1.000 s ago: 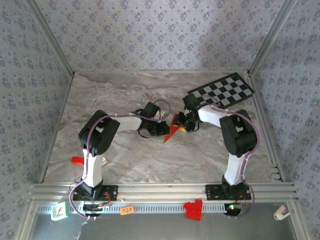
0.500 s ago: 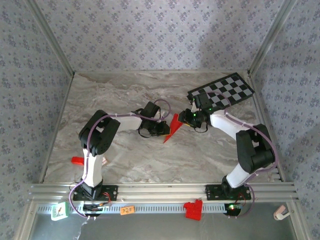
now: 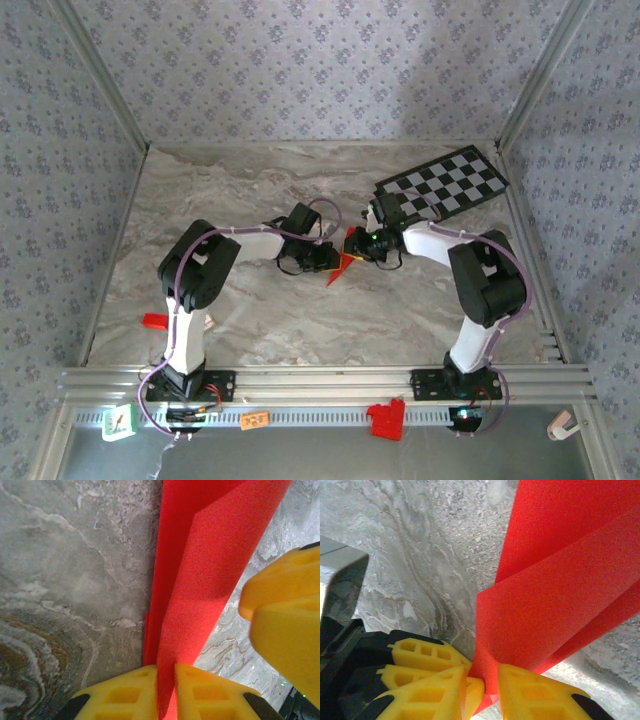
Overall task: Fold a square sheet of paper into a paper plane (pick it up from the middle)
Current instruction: Fold the wing for the fifth time at the center of the table.
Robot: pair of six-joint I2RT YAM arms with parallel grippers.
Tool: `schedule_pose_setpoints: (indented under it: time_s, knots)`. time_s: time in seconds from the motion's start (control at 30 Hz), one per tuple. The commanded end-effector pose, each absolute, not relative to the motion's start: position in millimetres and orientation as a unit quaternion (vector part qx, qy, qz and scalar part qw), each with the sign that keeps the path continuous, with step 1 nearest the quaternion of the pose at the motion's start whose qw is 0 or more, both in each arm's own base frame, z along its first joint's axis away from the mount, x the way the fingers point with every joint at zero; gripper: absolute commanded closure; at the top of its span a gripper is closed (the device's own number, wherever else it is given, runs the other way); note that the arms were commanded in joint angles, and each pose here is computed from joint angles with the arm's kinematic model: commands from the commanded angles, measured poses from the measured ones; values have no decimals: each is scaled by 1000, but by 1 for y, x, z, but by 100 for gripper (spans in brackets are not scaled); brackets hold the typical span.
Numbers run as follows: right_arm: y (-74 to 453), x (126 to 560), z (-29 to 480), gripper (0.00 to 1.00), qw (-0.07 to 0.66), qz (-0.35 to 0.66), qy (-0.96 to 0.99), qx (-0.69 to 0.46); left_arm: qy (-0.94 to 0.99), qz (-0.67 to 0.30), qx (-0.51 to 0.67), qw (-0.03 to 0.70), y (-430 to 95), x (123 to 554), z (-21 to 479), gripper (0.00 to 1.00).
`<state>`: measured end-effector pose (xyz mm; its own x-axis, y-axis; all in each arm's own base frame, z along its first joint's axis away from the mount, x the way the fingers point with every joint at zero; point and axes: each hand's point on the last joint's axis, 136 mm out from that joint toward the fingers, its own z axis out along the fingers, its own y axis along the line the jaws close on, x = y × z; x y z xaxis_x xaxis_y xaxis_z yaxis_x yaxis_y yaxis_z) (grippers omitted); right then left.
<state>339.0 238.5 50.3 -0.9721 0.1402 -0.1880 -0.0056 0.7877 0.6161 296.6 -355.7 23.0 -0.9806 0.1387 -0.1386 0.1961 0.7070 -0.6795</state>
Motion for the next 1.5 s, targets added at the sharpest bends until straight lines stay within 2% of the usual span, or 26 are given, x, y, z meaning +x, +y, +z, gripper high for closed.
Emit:
schedule_pose_setpoints:
  time_s: [0.0, 0.4, 1.23, 1.47]
  knots:
    - [241, 343, 48, 75, 114, 319, 940, 27, 945, -318, 72, -15, -337, 276, -18, 83]
    - [228, 341, 28, 75, 105, 278, 954, 46, 948, -311, 68, -19, -335, 274, -22, 83]
    - [221, 338, 9, 75, 78, 257, 961, 70, 949, -308, 67, -17, -334, 276, -18, 84]
    - [214, 334, 1, 75, 62, 231, 968, 73, 942, -326, 71, 26, -336, 288, 25, 81]
